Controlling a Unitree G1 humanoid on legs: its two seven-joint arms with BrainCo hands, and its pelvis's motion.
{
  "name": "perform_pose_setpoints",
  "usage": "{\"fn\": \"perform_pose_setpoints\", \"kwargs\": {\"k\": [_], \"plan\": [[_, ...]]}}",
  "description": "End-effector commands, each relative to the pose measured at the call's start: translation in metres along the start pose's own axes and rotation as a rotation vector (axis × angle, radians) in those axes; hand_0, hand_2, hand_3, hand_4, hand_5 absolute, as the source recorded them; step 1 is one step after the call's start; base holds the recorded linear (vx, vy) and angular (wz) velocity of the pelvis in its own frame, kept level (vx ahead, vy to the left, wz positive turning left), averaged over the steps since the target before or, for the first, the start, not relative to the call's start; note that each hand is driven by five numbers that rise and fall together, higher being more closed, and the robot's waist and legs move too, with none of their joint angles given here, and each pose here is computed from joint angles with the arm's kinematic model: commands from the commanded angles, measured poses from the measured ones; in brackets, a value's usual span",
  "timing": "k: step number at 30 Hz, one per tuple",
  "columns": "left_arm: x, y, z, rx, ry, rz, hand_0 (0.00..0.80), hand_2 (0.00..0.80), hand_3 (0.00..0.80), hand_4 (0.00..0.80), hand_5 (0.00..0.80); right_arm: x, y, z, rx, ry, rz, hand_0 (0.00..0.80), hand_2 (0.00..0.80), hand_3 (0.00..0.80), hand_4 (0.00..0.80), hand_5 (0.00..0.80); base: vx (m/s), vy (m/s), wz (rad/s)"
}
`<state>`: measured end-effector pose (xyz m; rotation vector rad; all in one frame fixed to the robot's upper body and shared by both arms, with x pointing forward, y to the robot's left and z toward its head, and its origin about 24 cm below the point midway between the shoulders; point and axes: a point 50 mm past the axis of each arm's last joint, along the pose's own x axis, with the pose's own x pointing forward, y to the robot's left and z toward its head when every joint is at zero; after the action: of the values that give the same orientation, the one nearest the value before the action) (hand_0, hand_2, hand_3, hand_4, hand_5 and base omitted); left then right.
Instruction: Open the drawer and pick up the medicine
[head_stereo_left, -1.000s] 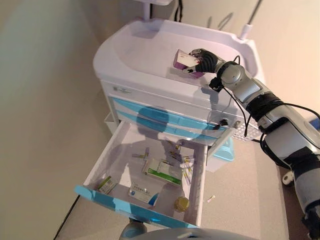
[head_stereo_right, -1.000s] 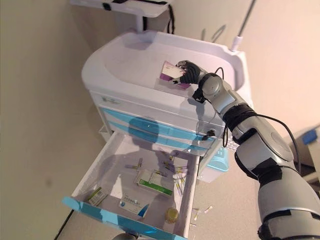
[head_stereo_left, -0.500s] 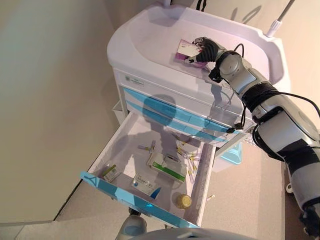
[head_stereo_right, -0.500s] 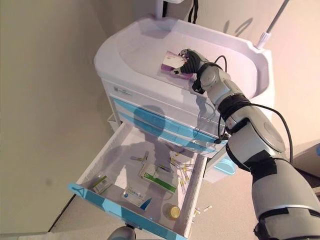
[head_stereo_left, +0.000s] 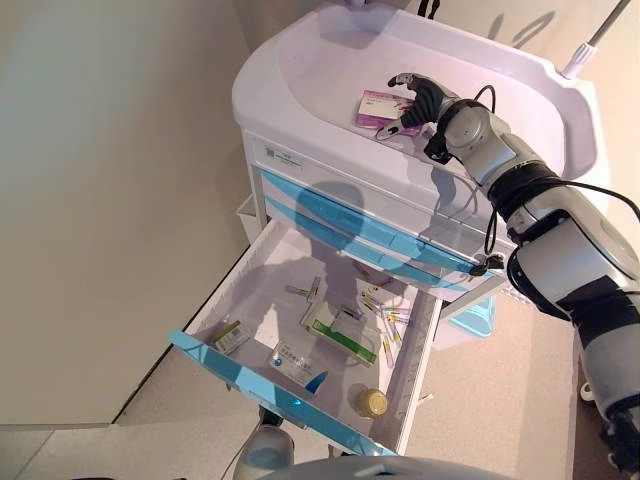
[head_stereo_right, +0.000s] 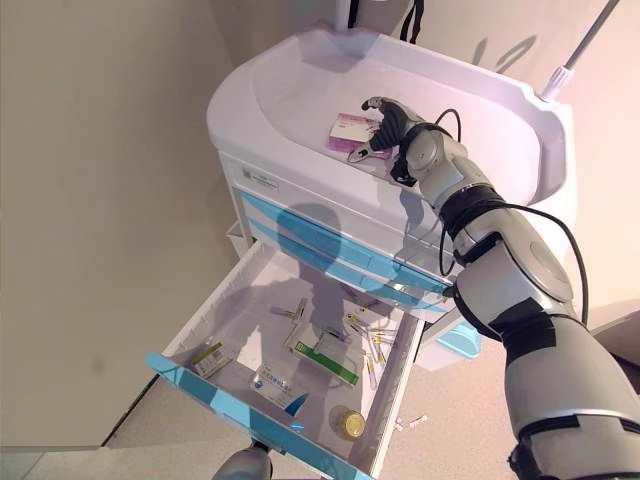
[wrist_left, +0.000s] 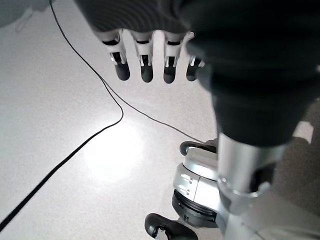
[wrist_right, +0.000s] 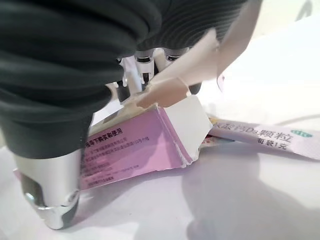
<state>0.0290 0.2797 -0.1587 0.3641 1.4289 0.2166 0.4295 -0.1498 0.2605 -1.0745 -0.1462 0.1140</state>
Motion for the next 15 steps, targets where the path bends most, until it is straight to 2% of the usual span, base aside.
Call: {"fn": "perform_pose_setpoints", "kwargs": {"k": [1,9,15], "plan": [[0.001,0.02,0.001,0.04,0.024,0.052,0.0,0.0,0.0,0.0,0.0,-0.003,-0.046,0.017,-0.012,-0.047,-0.118,0.0,0.0,0.0,0.0,0.0,0.0,0.0,0.0],[0.0,0.02,-0.002,0.03,0.035,0.056,0.0,0.0,0.0,0.0,0.0,-0.011,-0.071,0.028,0.127,-0.156,-0.207,0.0,0.0,0.0,0.0,0.0,-0.006,0.005,-0.02],[0.0,0.018,-0.011,0.009,0.054,0.056,0.0,0.0,0.0,0.0,0.0,-0.031,-0.101,0.03,0.324,-0.301,-0.311,0.0,0.0,0.0,0.0,0.0,-0.021,0.025,-0.16]]}}
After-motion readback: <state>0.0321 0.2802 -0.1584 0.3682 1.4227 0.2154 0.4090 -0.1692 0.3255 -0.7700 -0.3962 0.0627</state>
